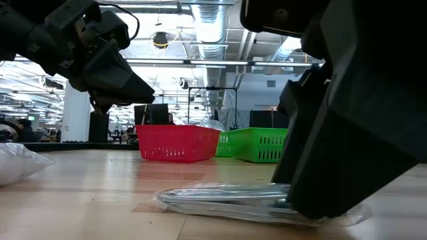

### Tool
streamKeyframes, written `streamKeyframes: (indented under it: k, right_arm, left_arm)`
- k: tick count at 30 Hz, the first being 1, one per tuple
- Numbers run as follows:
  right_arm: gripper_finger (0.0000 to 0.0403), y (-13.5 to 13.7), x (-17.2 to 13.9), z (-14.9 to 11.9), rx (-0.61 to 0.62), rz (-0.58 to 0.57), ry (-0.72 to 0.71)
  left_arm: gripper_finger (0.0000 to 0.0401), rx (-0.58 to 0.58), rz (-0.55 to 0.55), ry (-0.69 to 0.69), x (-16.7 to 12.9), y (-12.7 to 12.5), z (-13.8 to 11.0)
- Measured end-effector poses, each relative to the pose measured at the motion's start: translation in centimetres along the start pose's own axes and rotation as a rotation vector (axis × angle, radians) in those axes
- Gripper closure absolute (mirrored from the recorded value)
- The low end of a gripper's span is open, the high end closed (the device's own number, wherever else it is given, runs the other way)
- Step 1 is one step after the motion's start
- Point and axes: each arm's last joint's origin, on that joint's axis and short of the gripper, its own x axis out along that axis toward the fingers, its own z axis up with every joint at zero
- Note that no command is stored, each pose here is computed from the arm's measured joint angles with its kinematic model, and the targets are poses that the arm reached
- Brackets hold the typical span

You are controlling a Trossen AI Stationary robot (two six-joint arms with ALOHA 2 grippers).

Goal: Pick & Place Travel size toiletries
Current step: Put the silver nail cutter into the bottom red bin

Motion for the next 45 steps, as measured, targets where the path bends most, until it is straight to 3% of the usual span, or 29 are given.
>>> streamKeyframes:
  k: [3, 9, 15, 26, 36, 45]
  right_arm:
    - [0.0262, 0.2, -0.1, 0.1, -0.012, -0.035, 0.034]
    - [0.036, 0.0, -0.2, 0.1, -0.012, -0.046, 0.05]
    - [0.0356, 0.4, -0.4, 0.6, -0.02, -0.041, 0.065]
    - [0.0356, 1.9, -2.0, 2.6, -0.151, -0.086, 0.117]
    - [0.0356, 1.6, -3.7, 3.9, -0.195, -0.245, 0.15]
    - [0.0356, 1.4, -7.3, 6.2, -0.228, -0.308, 0.069]
  left_arm:
    - [0.0343, 0.0, 0.0, 0.0, 0.0, 0.0, 0.0]
    - [0.0343, 0.0, 0.0, 0.0, 0.0, 0.0, 0.0]
    - [0.0343, 0.0, 0.0, 0.0, 0.0, 0.0, 0.0]
    - [0.0343, -0.002, -0.001, -0.001, 0.0, 0.0, 0.0]
    - [0.0343, -0.011, -0.011, -0.016, 0.0, -0.1, 0.2]
    - [0.0343, -0.031, -0.032, -0.048, 0.0, -0.3, 0.5]
